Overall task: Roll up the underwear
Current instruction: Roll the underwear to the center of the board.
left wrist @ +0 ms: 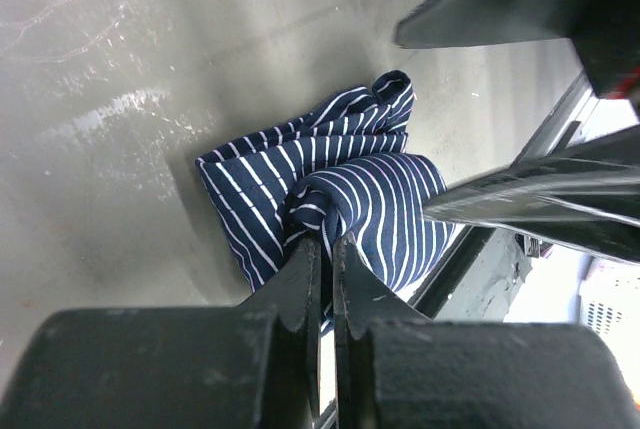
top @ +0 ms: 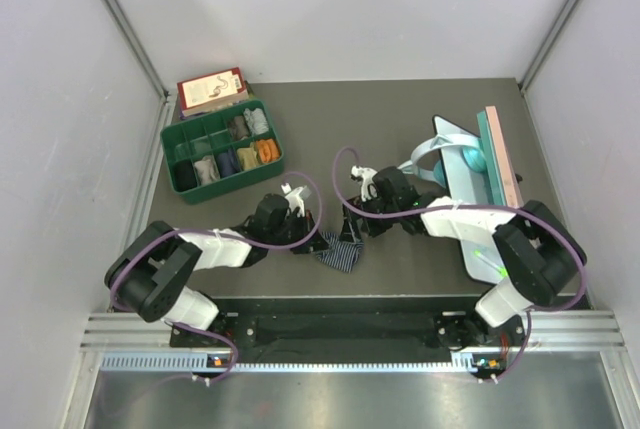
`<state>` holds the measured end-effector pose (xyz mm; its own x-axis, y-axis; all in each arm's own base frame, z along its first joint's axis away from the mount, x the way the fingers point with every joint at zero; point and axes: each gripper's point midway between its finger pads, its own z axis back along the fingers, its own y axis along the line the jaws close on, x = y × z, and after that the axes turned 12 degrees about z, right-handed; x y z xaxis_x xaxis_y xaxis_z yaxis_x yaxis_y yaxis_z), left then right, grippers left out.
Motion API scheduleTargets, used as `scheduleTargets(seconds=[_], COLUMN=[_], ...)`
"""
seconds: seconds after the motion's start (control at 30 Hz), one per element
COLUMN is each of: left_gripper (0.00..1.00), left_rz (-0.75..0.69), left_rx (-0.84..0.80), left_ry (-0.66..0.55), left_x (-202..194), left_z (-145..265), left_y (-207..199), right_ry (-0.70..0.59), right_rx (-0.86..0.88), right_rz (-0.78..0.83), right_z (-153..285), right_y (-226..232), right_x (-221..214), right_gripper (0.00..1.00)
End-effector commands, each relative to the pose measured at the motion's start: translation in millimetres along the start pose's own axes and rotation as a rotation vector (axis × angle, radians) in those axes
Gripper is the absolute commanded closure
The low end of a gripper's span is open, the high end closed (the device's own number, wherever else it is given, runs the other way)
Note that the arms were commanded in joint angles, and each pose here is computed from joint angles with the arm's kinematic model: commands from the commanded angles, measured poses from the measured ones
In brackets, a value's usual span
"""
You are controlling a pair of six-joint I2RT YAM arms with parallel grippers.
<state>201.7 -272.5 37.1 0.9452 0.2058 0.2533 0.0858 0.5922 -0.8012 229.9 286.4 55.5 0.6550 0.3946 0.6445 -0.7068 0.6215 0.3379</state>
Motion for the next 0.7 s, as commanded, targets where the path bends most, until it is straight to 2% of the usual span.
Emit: scheduleTargets(seconds=[0.0,0.33,0.67], left_gripper=[1.00,1.00,1.00], left_rz=[0.059,0.055,0.062], left_rx=[0.240,0.246,0.257], left_ry=[0.041,0.045,0.044], left_x=[-23,-21,-18], left_z=[4,5,3], left_y=[62,60,61], right_ry=[-0.009,-0.044,-0.011], right_rx=[-0.015,0.166,0.155], right_rz=[0.032,-0.033,0.079], right_z=[-12,-12,-9], right_y=[-12,22,45], right_x=[-1,-7,-4], right_gripper=[0.18,0.19,0.21])
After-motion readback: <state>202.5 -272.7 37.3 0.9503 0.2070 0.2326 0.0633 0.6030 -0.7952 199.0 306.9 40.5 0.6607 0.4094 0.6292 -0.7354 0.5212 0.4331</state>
